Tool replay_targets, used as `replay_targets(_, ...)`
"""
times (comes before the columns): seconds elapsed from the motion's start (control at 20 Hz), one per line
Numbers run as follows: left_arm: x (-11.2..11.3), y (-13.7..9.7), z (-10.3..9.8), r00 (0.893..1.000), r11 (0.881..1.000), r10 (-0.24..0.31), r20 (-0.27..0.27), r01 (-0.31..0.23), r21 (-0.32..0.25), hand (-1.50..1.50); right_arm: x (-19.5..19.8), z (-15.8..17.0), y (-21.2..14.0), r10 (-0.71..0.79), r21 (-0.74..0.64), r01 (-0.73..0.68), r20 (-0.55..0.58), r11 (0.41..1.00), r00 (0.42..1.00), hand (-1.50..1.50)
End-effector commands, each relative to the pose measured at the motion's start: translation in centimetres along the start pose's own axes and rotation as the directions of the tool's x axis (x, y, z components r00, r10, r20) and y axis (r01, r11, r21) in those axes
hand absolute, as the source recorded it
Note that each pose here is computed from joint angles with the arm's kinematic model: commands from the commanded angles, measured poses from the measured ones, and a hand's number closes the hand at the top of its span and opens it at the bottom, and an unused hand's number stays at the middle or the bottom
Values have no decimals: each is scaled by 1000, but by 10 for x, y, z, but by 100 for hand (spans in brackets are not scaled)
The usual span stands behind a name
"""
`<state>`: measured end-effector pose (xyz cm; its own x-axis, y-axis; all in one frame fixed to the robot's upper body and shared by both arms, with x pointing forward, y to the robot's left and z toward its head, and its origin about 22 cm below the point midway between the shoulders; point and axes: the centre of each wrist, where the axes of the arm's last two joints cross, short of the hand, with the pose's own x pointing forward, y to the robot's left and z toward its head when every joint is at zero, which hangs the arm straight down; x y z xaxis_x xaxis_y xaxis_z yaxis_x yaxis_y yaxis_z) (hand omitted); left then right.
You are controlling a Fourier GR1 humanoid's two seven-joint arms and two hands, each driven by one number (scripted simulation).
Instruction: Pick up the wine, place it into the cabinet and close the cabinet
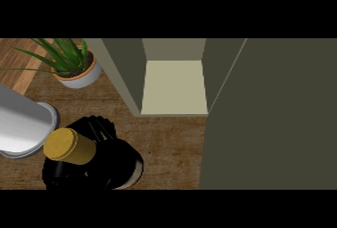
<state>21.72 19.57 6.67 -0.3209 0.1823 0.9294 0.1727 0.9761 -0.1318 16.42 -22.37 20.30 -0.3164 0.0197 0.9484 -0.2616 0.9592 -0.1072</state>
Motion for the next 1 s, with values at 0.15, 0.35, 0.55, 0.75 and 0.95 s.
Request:
replay_targets(0.15, 26, -62, -26, 998, 997, 64, -9, -64, -45, 150, 15, 18, -6, -42, 42, 40, 51, 998, 998, -150)
replay_targets(0.35, 8, -80, -55, 999, 999, 42, 11, -42, -30, 150, 13, 18, 1, -63, 38, 61, 70, 997, 996, -150)
replay_targets(0.55, 12, -100, -67, 999, 999, 43, -8, -43, 7, 150, 10, 35, 0, -55, 28, 53, 62, 998, 997, -150)
replay_targets(0.75, 36, -128, -69, 999, 1000, 31, 12, -31, 4, 150, 13, 14, -12, -50, 46, 47, 52, 998, 997, -150)
replay_targets(0.95, 25, -126, -80, 1000, 999, -3, 26, 2, 36, 150, 17, 22, -2, -42, 45, 39, 66, 998, 997, -150)
